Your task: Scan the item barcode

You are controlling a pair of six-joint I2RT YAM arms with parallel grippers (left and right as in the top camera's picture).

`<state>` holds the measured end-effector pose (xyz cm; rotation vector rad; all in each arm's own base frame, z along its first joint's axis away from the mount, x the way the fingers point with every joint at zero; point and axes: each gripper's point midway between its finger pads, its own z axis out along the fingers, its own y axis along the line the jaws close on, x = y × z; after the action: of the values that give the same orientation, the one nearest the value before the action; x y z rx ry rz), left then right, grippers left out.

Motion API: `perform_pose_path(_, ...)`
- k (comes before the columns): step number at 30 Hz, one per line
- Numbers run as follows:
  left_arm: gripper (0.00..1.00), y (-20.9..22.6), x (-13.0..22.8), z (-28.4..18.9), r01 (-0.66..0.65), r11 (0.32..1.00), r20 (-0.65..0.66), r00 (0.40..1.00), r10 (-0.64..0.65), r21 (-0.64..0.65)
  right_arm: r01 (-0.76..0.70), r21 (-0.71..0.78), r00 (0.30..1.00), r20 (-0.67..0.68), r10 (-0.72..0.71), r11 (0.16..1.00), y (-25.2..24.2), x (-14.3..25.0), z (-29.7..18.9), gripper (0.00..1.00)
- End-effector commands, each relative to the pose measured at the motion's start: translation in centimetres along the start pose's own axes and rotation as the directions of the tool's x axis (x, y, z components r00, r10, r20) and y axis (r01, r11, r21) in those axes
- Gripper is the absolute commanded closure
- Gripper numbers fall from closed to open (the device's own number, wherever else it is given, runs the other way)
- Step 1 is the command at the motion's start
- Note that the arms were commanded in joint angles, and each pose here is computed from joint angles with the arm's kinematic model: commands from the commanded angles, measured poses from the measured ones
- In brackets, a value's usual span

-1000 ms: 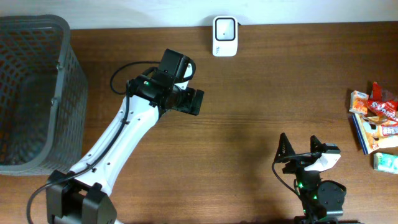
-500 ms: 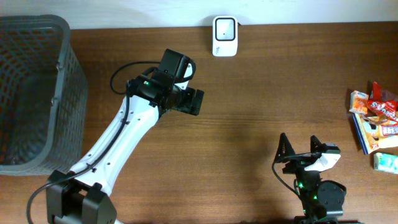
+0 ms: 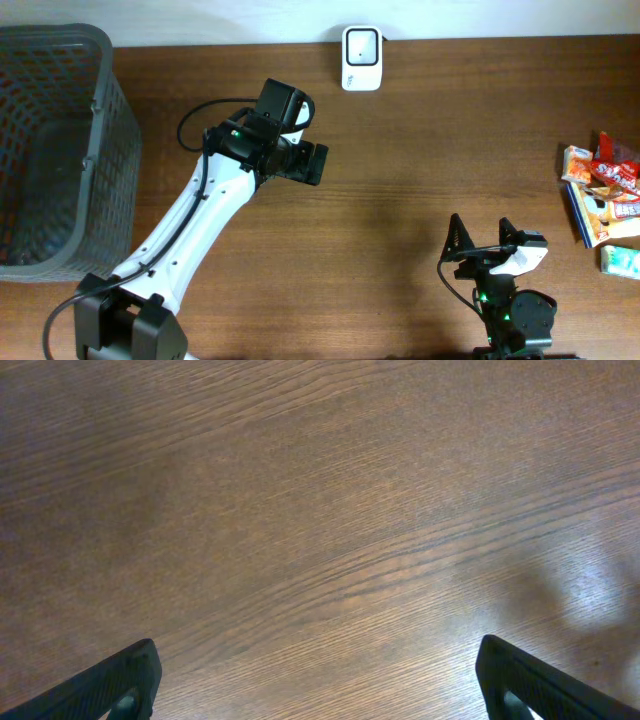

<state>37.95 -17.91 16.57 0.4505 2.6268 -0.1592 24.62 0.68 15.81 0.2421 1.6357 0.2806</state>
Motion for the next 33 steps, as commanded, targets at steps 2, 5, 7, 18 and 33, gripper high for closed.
perform_pose_path(2,0.01,0.0,-0.7,-0.9,-0.017,1.0,0.028,0.999,0.017,-0.003,0.011,0.004,1.0,-0.002,-0.011,1.0,-0.1,0.2,0.0,0.02)
perform_pose_path(5,0.01,0.0,-0.7,-0.8,-0.017,1.0,0.027,0.999,0.017,-0.003,0.011,0.004,1.0,-0.002,-0.011,1.0,-0.1,0.2,0.0,0.02)
perform_pose_path(7,0.01,0.1,-0.2,-1.1,-0.018,1.0,0.011,1.0,0.018,-0.007,0.011,0.004,1.0,-0.002,-0.011,1.0,-0.1,0.2,0.0,0.02)
perform_pose_path(18,0.01,2.7,5.1,-7.8,-0.203,0.971,0.039,0.977,0.209,-0.127,0.011,0.004,1.0,-0.002,-0.011,1.0,-0.1,0.2,0.0,0.02)
perform_pose_path(33,0.01,4.9,16.2,-14.0,-0.107,0.976,0.616,0.761,0.201,-0.188,0.011,0.004,1.0,-0.002,-0.011,1.0,-0.1,0.2,0.0,0.02)
